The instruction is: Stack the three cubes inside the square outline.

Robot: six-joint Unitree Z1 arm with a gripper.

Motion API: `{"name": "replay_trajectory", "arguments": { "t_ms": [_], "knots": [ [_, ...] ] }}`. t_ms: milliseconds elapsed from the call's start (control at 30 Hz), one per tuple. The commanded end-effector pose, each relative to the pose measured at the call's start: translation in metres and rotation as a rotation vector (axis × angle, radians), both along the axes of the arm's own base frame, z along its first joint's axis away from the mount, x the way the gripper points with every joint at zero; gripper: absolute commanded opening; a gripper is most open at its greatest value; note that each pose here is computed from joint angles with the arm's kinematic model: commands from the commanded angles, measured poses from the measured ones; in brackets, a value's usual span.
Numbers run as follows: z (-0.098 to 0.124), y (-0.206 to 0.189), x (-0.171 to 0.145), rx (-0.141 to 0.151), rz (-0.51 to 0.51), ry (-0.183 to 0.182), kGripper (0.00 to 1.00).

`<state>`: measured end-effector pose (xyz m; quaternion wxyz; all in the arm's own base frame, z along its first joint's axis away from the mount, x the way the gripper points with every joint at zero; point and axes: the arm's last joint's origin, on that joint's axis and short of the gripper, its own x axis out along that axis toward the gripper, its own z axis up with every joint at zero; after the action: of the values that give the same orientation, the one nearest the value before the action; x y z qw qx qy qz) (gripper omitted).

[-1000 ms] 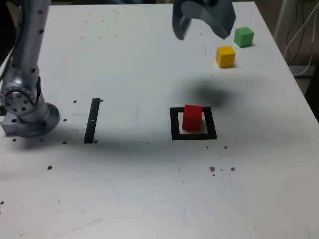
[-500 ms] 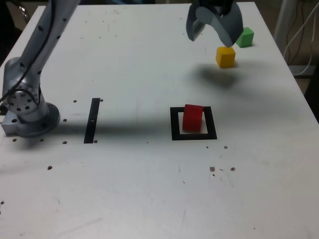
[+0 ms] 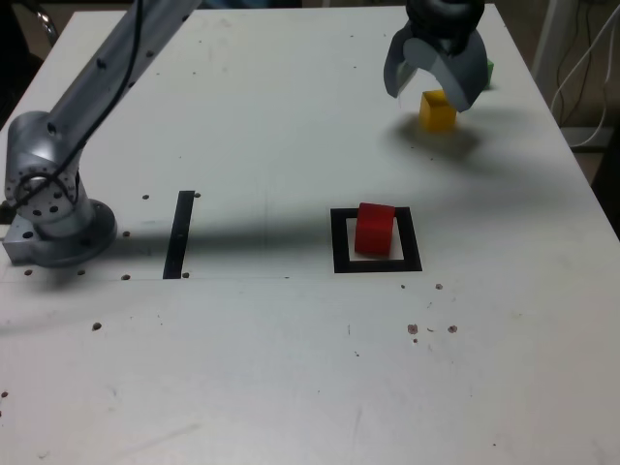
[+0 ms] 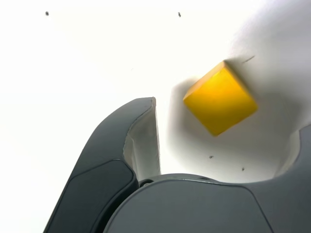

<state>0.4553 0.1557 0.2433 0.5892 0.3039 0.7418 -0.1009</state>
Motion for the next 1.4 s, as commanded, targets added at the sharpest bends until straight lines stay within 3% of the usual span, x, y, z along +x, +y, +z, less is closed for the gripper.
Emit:
{"name": "replay_trajectory", "arguments": {
  "t_ms": [0,200,600,967,1200,1367],
  "knots": [
    [-0.007,0.001,0.002,-0.006,0.001,0.012,0.93],
    [-0.016,0.002,0.004,-0.019,0.002,0.028,0.90],
    [-0.024,0.017,0.003,-0.067,0.023,0.012,0.79],
    [-0.027,0.017,0.006,-0.084,0.018,0.001,0.68],
    [-0.031,0.017,0.008,-0.107,0.017,-0.022,0.59],
    [-0.032,0.016,0.008,-0.116,0.024,-0.027,0.47]
  ]
}}
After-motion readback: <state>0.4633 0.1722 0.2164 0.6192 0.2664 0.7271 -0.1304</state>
